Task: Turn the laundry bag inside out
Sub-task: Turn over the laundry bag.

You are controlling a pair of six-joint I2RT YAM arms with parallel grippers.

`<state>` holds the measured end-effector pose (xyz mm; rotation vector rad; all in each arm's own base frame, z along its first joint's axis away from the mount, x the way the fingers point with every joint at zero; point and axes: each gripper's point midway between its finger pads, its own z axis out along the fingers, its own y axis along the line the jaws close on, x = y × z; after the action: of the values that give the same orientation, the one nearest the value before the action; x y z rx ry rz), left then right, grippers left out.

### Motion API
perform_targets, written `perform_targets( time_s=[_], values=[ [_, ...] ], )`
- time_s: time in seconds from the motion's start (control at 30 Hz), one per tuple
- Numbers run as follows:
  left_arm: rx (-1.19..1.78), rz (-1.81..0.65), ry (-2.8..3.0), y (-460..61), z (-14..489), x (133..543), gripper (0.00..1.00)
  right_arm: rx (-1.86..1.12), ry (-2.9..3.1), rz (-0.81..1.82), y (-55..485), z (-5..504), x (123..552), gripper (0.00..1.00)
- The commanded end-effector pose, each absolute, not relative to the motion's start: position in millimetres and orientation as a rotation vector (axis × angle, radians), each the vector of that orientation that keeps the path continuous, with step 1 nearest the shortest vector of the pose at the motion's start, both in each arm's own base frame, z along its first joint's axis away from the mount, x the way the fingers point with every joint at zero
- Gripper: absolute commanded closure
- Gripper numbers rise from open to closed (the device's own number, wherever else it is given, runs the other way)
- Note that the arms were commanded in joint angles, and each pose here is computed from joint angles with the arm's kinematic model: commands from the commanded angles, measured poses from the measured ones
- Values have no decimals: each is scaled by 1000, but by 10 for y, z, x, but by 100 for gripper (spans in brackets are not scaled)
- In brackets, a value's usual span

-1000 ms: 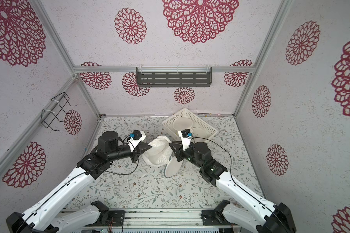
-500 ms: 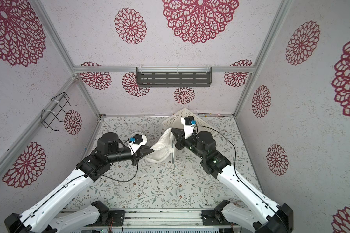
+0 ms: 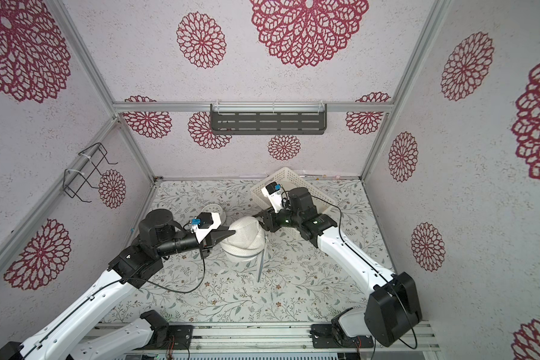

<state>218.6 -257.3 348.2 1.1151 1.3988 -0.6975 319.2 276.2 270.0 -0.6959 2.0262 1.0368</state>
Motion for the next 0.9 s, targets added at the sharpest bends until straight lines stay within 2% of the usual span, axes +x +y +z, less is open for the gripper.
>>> perform_targets(
  time_s=[0.0, 0.13, 0.27, 0.5, 0.7, 0.87],
  values=[
    [883, -709, 1264, -2491, 3980, 2292, 100, -608, 2111, 1099, 2652, 2596, 3143, 48],
    [703, -792, 1330, -2449, 3885, 2445, 100, -499, 2102, 1162, 2584, 2612, 3053, 39],
    [619, -800, 1411, -2399, 3684, 2547, 100, -364, 2027, 1107, 2393, 2767, 3021, 33],
    [673, -925, 1546, -2571, 3329, 2507, 100, -379, 1666, 707, 1866, 3403, 2979, 31],
    [711, -943, 1632, -2651, 3195, 2537, 100, -545, 1555, 399, 1694, 3640, 2973, 33],
    [738, -939, 1635, -2675, 3194, 2544, 100, -1040, 1300, 422, 2176, 3546, 2409, 49]
  ],
)
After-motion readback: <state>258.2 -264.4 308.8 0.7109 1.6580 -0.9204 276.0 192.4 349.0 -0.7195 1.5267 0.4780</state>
